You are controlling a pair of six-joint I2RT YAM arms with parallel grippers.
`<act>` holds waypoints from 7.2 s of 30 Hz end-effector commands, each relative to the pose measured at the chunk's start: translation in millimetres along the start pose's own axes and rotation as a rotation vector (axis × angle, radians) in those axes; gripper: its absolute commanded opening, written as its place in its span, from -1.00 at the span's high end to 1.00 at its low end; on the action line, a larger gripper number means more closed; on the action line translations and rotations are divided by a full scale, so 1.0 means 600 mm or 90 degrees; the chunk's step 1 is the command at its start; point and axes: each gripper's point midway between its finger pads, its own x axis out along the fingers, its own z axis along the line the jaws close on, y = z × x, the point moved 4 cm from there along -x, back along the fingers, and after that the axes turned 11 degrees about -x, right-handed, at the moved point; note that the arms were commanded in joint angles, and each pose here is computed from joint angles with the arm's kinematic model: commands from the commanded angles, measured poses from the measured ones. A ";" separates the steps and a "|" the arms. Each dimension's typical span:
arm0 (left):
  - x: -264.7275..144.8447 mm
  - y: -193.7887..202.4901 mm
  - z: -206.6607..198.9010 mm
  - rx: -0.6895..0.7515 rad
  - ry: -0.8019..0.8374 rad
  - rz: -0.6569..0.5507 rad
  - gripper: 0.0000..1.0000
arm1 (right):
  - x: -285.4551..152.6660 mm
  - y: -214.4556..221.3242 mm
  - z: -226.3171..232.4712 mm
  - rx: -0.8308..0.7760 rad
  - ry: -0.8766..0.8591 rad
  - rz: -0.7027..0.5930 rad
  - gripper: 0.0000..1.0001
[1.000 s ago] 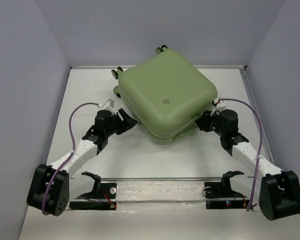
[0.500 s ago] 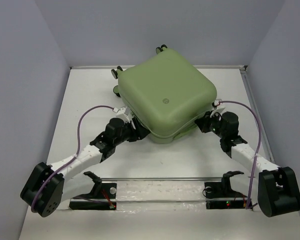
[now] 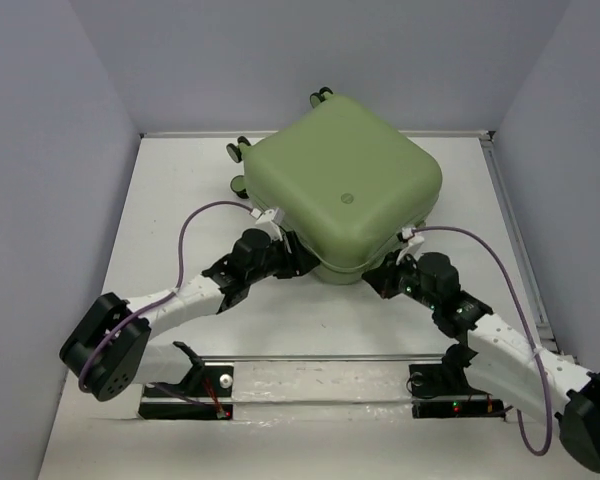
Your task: Pack the luggage
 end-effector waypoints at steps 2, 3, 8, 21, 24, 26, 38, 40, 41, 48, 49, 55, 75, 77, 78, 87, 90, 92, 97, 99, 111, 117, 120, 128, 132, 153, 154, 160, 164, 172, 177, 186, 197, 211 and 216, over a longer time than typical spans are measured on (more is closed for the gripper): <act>0.032 -0.050 -0.116 0.006 0.132 -0.089 -0.21 | -0.019 0.052 0.130 0.017 -0.111 0.149 0.86; 0.035 -0.052 -0.129 0.006 0.141 -0.090 -0.20 | -0.023 0.054 0.177 -0.006 -0.152 0.155 0.86; 0.047 -0.036 -0.158 0.019 0.164 -0.062 -0.17 | 0.011 0.035 0.295 -0.054 -0.161 0.127 0.86; -0.039 -0.142 -0.103 0.076 0.009 -0.146 -0.94 | 0.069 -0.054 0.285 0.024 0.011 -0.098 0.86; -0.083 -0.231 -0.097 0.063 0.026 -0.150 -0.98 | 0.049 -0.014 0.263 0.032 0.001 -0.062 0.86; -0.101 -0.286 -0.074 0.041 0.005 -0.191 -0.98 | 0.036 -0.006 0.256 0.037 -0.003 -0.047 0.50; -0.025 -0.492 -0.026 -0.075 -0.004 -0.215 -0.98 | -0.032 -0.019 0.216 0.022 0.006 -0.031 -0.40; 0.004 -0.512 -0.017 -0.082 -0.008 -0.199 -0.98 | -0.036 -0.020 0.217 0.023 -0.003 -0.032 -0.40; 0.015 -0.516 -0.011 -0.086 -0.012 -0.192 -0.98 | -0.038 -0.017 0.215 0.017 -0.001 -0.024 -0.40; 0.075 -0.555 -0.007 -0.118 0.033 -0.197 -0.96 | -0.039 -0.008 0.210 0.008 0.007 -0.007 -0.40; 0.080 -0.556 -0.011 -0.120 0.046 -0.197 -0.94 | -0.038 -0.005 0.205 0.005 0.016 -0.007 -0.40; 0.101 -0.559 -0.014 -0.160 0.107 -0.208 -0.61 | -0.042 0.004 0.170 0.019 0.098 -0.008 -0.39; -0.049 -0.491 -0.047 -0.112 0.187 -0.381 0.88 | -0.051 -0.079 -0.075 0.076 0.375 -0.081 0.86; -0.058 -0.446 -0.020 -0.125 0.157 -0.383 0.89 | -0.044 -0.105 -0.080 0.053 0.323 -0.073 0.86; -0.065 -0.431 -0.013 -0.121 0.146 -0.386 0.89 | -0.042 -0.115 -0.089 0.052 0.317 -0.074 0.86; -0.158 -0.258 0.011 -0.113 0.110 -0.395 0.89 | 0.091 -0.242 -0.072 -0.013 0.006 -0.073 0.86; -0.195 -0.241 -0.006 -0.087 0.110 -0.424 0.89 | 0.116 -0.281 -0.052 -0.027 -0.074 -0.068 0.75; -0.223 -0.235 -0.020 -0.073 0.121 -0.442 0.89 | 0.102 -0.327 -0.040 -0.042 -0.070 -0.090 0.49; -0.236 -0.230 -0.018 -0.046 0.096 -0.447 0.88 | 0.009 -0.280 -0.043 -0.017 0.045 -0.069 -0.13; -0.229 -0.223 -0.006 -0.048 0.089 -0.442 0.89 | -0.019 -0.244 -0.033 0.014 0.046 -0.066 -0.12; -0.200 -0.210 0.027 -0.068 0.075 -0.431 0.88 | -0.039 -0.001 0.032 0.063 -0.047 -0.012 0.13; -0.190 -0.190 0.056 -0.071 0.049 -0.418 0.89 | -0.006 0.014 -0.009 0.082 0.043 -0.016 -0.04; -0.187 -0.185 0.064 -0.071 0.041 -0.412 0.89 | 0.001 0.004 -0.022 0.065 0.072 -0.044 -0.10; -0.182 -0.177 0.078 -0.072 0.031 -0.410 0.89 | 0.007 -0.049 -0.006 0.010 0.019 -0.157 -0.13; -0.181 -0.174 0.082 -0.074 0.029 -0.408 0.89 | 0.003 -0.059 0.012 0.004 -0.030 -0.191 0.20; -0.181 -0.177 0.070 -0.072 0.045 -0.414 0.88 | -0.026 -0.011 -0.039 0.074 0.125 -0.125 -0.15; -0.182 -0.178 0.068 -0.070 0.046 -0.414 0.89 | -0.029 -0.002 -0.052 0.086 0.162 -0.113 -0.15; -0.197 -0.210 0.017 -0.059 0.088 -0.428 0.89 | -0.038 0.015 -0.078 0.132 0.252 -0.078 -0.18; -0.236 -0.248 -0.071 -0.028 0.163 -0.441 0.88 | -0.044 -0.010 -0.066 0.126 0.224 -0.113 -0.31; -0.224 -0.231 -0.036 -0.036 0.120 -0.430 0.88 | -0.031 -0.045 -0.038 0.012 0.128 -0.145 -0.15; -0.197 -0.209 0.009 -0.043 0.079 -0.404 0.88 | -0.010 -0.050 -0.044 -0.012 0.133 -0.143 -0.02; -0.178 -0.190 0.043 -0.055 0.056 -0.389 0.89 | -0.009 -0.066 -0.073 -0.013 0.212 -0.176 0.22; -0.172 -0.182 0.050 -0.059 0.054 -0.378 0.89 | 0.006 -0.078 -0.063 -0.023 0.184 -0.174 0.86; -0.135 -0.137 0.009 -0.058 0.104 -0.316 0.89 | 0.076 -0.043 0.195 -0.123 0.003 0.018 0.86; -0.138 -0.132 -0.007 -0.050 0.123 -0.304 0.89 | 0.087 -0.109 0.217 -0.139 -0.043 -0.011 0.87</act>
